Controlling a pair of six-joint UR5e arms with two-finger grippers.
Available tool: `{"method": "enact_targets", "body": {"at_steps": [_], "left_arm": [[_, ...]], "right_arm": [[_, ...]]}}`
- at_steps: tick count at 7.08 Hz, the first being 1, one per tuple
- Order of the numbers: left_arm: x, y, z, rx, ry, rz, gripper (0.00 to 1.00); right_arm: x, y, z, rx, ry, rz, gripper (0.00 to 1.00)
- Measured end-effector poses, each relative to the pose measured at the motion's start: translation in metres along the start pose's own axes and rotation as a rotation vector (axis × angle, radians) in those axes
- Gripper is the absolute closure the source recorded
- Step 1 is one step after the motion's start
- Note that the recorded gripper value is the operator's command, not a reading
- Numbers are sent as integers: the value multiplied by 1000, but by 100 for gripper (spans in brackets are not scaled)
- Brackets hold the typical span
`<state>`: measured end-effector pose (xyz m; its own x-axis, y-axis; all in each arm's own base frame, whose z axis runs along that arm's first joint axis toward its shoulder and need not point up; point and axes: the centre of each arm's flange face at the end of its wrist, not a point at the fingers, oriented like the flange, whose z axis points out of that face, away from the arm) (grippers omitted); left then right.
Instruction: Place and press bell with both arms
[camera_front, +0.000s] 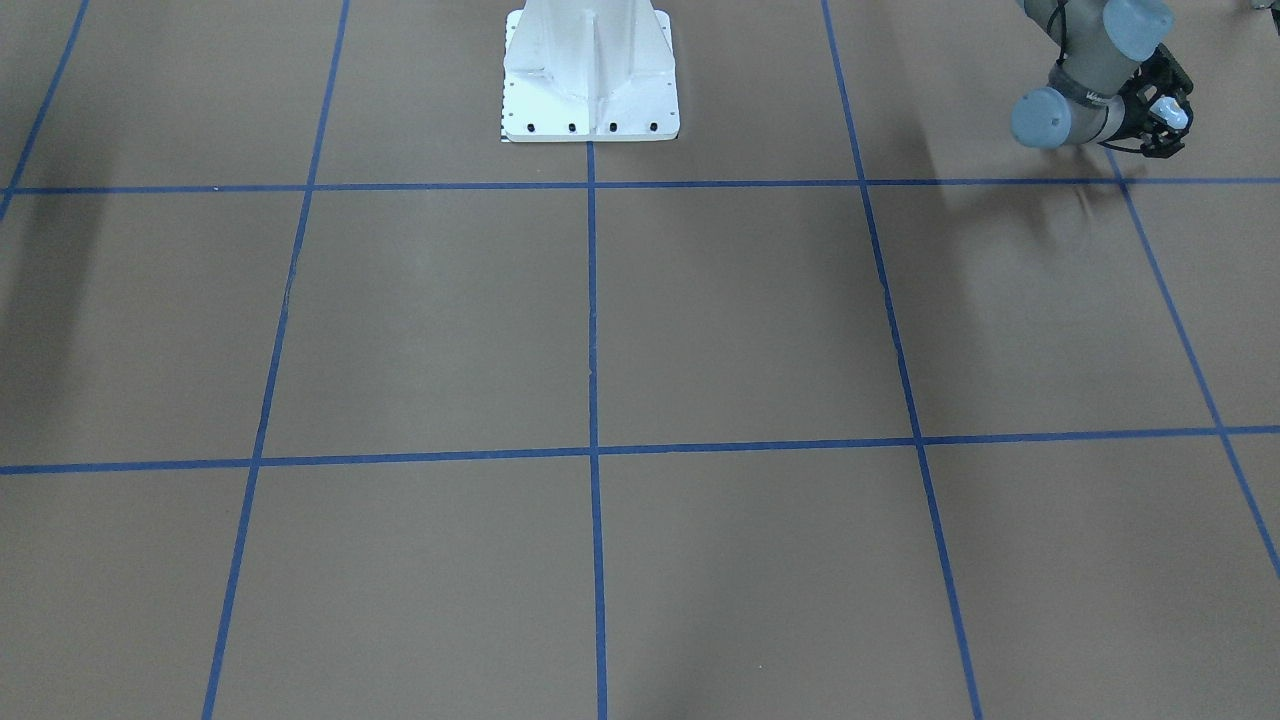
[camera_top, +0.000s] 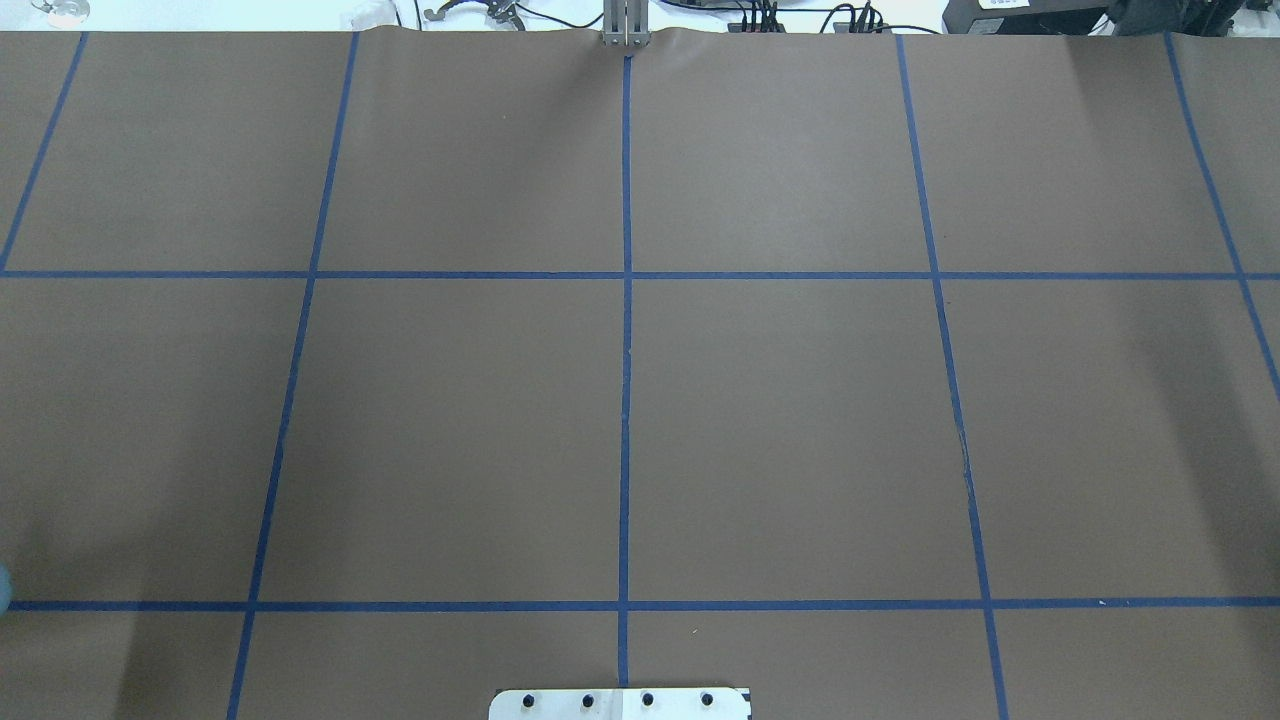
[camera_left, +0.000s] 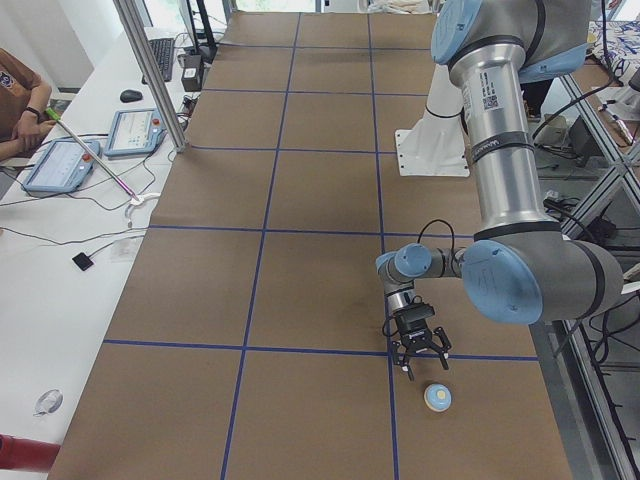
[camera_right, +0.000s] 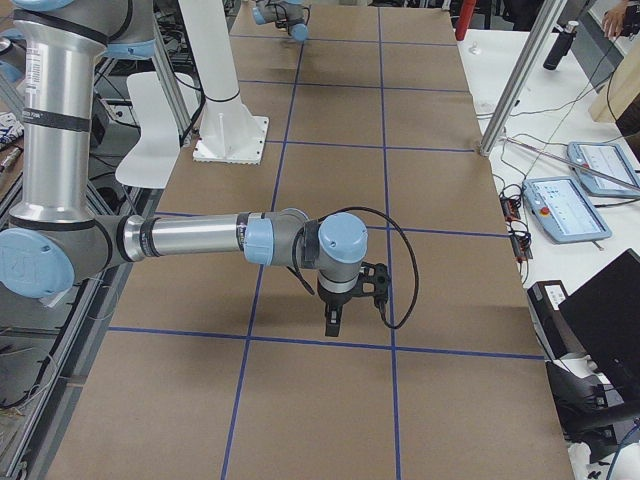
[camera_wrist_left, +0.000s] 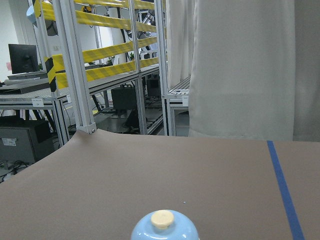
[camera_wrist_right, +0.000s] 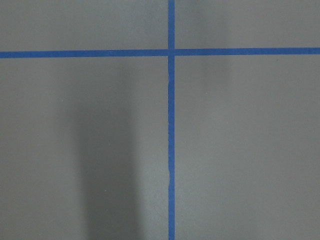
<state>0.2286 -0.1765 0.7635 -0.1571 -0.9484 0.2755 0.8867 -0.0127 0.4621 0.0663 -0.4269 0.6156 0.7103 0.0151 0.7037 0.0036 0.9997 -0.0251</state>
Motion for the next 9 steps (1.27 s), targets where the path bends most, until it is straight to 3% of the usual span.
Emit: {"method": "enact_targets", "body": {"at_steps": [8,9], "left_arm": [[5,16,58,28,13,25,2],[4,17,59,29,14,26,31]], "right_arm": [[-11,0,-11,21,1,-20,0],[-12,1,-12,23,2,-22,0]]}}
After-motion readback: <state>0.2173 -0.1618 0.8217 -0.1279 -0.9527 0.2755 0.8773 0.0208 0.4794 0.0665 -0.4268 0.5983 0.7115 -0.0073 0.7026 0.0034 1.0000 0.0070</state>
